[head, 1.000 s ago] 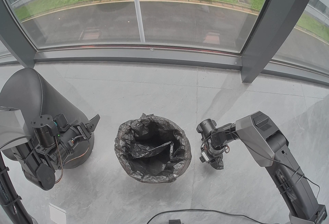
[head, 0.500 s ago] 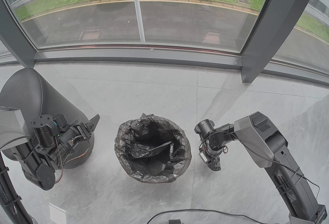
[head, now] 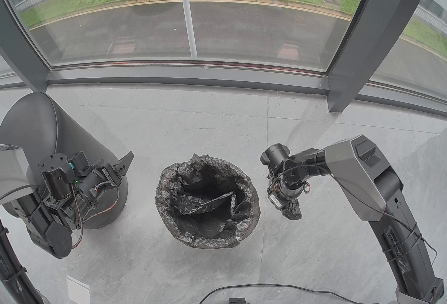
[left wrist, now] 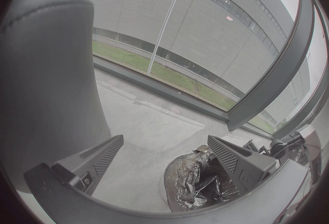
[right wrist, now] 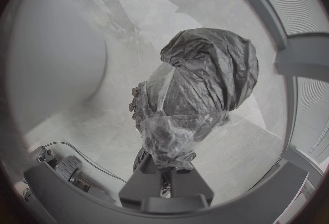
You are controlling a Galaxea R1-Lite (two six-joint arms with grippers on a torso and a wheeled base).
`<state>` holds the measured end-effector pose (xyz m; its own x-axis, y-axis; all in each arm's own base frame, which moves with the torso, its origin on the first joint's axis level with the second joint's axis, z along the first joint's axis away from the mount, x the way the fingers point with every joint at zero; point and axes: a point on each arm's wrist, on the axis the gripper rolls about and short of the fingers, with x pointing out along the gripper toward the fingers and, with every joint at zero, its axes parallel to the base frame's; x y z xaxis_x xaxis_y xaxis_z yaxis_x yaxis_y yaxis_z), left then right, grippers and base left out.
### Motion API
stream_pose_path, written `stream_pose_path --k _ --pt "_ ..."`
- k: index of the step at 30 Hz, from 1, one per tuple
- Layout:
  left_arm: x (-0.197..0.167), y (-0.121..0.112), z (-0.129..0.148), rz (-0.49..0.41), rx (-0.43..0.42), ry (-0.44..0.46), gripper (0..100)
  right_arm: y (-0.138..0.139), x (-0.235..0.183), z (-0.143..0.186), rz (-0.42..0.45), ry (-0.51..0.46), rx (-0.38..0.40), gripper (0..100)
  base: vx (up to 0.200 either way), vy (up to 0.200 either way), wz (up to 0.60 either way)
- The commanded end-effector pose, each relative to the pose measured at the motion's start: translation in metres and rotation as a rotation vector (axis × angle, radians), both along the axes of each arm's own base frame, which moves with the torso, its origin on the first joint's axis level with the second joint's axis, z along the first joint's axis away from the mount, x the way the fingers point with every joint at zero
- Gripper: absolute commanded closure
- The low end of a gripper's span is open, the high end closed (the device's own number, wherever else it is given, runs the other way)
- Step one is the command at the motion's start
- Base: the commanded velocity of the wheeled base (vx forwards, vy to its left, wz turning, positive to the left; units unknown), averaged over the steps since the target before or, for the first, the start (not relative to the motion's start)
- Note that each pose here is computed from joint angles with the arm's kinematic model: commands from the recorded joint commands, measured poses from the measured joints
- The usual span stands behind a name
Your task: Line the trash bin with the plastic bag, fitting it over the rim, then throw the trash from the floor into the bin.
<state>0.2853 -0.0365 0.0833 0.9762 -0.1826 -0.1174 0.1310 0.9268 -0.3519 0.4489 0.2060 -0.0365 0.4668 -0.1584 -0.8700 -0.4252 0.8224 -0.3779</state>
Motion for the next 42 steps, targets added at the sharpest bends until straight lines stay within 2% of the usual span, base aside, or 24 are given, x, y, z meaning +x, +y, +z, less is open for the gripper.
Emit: stream_pose_path --k 1,5,9,12,17,25,28,31,32,34,36,38,42 --pt "-0.012 0.000 0.021 -0.006 -0.009 -0.065 0 0.029 -0.023 0.088 0.071 -0.118 0.017 100 0.000 0.000 0.00" --pt "-0.015 0.000 0.026 -0.007 -0.011 -0.080 0 0.054 -0.047 0.131 0.169 -0.198 0.002 100 0.000 0.000 0.00" --pt "-0.017 0.000 0.027 -0.007 -0.010 -0.084 0 0.084 -0.080 0.169 0.269 -0.265 0.027 100 0.000 0.000 0.00" --pt "-0.020 0.001 0.029 -0.007 -0.011 -0.091 0 0.102 -0.102 0.182 0.323 -0.290 0.017 100 0.000 0.000 0.00" --pt "-0.025 -0.001 0.031 -0.017 -0.010 -0.090 0 0.117 -0.125 0.197 0.354 -0.331 -0.001 100 0.000 0.000 0.00" --pt "-0.033 -0.003 0.040 -0.027 -0.013 -0.121 0 0.119 -0.147 0.225 0.374 -0.370 0.012 100 0.000 0.000 0.00" --pt "-0.051 -0.004 0.052 -0.040 -0.019 -0.160 0 0.119 -0.162 0.240 0.393 -0.382 0.029 100 0.000 0.000 0.00" --pt "-0.076 0.000 0.069 -0.007 -0.026 -0.219 0 0.120 -0.179 0.249 0.417 -0.354 0.021 100 0.000 0.000 0.00" --pt "-0.091 0.003 0.073 0.007 -0.026 -0.235 0 0.121 -0.186 0.247 0.422 -0.329 0.014 100 0.000 0.000 0.00" --pt "-0.097 0.004 0.074 0.013 -0.027 -0.239 0 0.122 -0.188 0.246 0.422 -0.322 0.013 100 0.000 0.000 0.00" --pt "-0.124 0.011 0.076 0.039 -0.025 -0.244 0 0.126 -0.191 0.240 0.407 -0.299 0.017 100 0.000 0.000 0.00" --pt "-0.137 0.015 0.077 0.070 -0.024 -0.244 0 0.128 -0.190 0.236 0.389 -0.292 0.028 100 0.000 0.000 0.00" --pt "-0.181 0.033 0.077 0.211 -0.013 -0.246 0 0.139 -0.196 0.223 0.364 -0.270 0.054 100 0.000 0.000 0.00"
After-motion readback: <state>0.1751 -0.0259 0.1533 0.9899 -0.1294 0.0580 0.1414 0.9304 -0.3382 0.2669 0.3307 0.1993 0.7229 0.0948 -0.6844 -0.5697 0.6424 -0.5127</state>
